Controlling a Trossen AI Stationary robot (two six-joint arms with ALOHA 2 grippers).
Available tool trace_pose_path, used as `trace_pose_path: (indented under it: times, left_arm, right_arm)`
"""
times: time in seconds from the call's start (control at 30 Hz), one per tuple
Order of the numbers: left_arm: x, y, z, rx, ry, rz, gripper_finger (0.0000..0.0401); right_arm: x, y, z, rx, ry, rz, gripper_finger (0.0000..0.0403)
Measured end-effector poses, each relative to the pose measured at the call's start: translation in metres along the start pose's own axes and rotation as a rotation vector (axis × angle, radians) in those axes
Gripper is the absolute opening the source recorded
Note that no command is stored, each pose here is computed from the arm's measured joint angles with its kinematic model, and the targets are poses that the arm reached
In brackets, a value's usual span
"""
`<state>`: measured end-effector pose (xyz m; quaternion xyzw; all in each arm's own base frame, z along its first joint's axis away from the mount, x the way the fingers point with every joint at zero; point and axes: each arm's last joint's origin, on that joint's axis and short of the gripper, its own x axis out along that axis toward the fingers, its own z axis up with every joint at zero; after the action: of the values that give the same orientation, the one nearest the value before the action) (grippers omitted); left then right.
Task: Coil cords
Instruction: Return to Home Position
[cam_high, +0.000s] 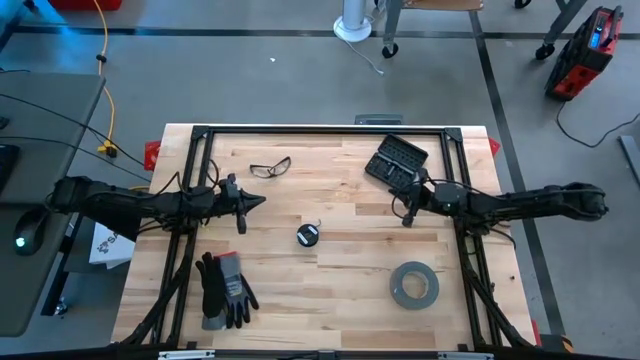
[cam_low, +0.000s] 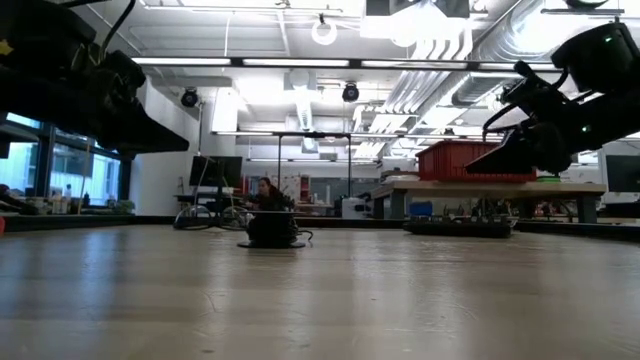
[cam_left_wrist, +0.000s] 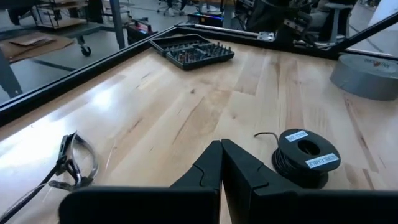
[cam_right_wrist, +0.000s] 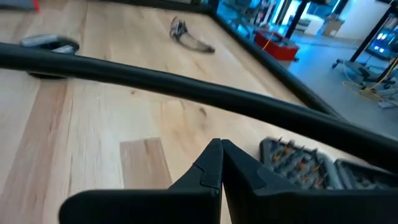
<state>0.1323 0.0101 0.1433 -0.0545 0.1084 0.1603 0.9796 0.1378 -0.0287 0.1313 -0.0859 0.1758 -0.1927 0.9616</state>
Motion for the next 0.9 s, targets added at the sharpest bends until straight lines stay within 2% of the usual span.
trace_pose_path:
  times: [0.2, 0.3, 0.5, 0.67, 0.9]
  left_arm:
    - [-0.014, 0.003, 0.008, -0.025, -0.082, -0.012, 0.0001]
    - [-0.026, 0.006, 0.016, -0.055, -0.179, -0.026, 0.0001]
    - [-0.043, 0.009, 0.027, -0.109, -0.348, -0.044, 0.0001]
    - [-0.041, 0.009, 0.021, -0.086, -0.282, -0.051, 0.0001]
    - [-0.040, 0.007, 0.022, -0.085, -0.284, -0.076, 0.0001]
  right_arm:
    - [-0.019, -0.006, 0.003, 0.011, -0.037, -0.006, 0.0000]
    - [-0.031, -0.009, 0.005, 0.027, -0.095, -0.015, 0.0000]
    - [-0.053, -0.018, 0.022, 0.099, -0.369, -0.040, 0.0000]
    - [-0.055, -0.017, 0.026, 0.109, -0.420, -0.026, 0.0000]
    - [-0.057, -0.005, 0.025, 0.084, -0.411, 0.108, 0.0000]
